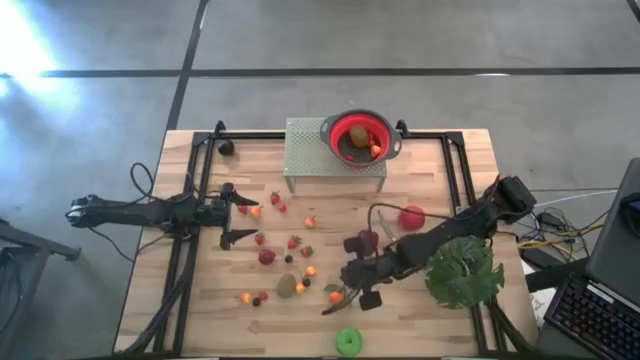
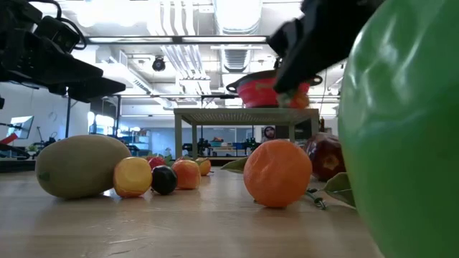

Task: Pick & Place Fruit
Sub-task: Put the red strawberry into the black strainer bowl on the shelf

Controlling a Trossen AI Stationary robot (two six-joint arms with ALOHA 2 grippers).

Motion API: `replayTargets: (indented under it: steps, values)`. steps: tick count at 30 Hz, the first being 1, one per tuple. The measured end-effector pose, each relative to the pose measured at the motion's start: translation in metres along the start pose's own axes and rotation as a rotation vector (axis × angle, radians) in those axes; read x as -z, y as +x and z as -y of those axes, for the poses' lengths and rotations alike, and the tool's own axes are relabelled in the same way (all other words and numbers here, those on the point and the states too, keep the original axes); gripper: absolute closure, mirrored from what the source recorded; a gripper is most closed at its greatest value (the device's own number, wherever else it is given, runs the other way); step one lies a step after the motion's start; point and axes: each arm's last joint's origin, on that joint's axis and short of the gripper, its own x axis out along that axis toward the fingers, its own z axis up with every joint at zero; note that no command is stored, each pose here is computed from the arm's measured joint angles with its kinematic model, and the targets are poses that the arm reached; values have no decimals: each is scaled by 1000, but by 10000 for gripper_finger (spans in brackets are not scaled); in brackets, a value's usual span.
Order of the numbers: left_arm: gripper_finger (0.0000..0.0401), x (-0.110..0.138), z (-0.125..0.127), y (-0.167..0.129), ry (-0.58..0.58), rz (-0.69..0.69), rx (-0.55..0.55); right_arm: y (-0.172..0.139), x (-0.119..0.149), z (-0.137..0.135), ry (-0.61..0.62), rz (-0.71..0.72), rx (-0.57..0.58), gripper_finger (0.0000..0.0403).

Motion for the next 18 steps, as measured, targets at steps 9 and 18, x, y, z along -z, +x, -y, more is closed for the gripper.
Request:
replayTargets:
  steps: [9,18]
  values:
    - [13,0,0,0,0,-2,0,-28,-37,41,-56,-19,67,394]
    - [13,0,0,0,0,-3,0,-65,-71,77,-87,-12,122,394]
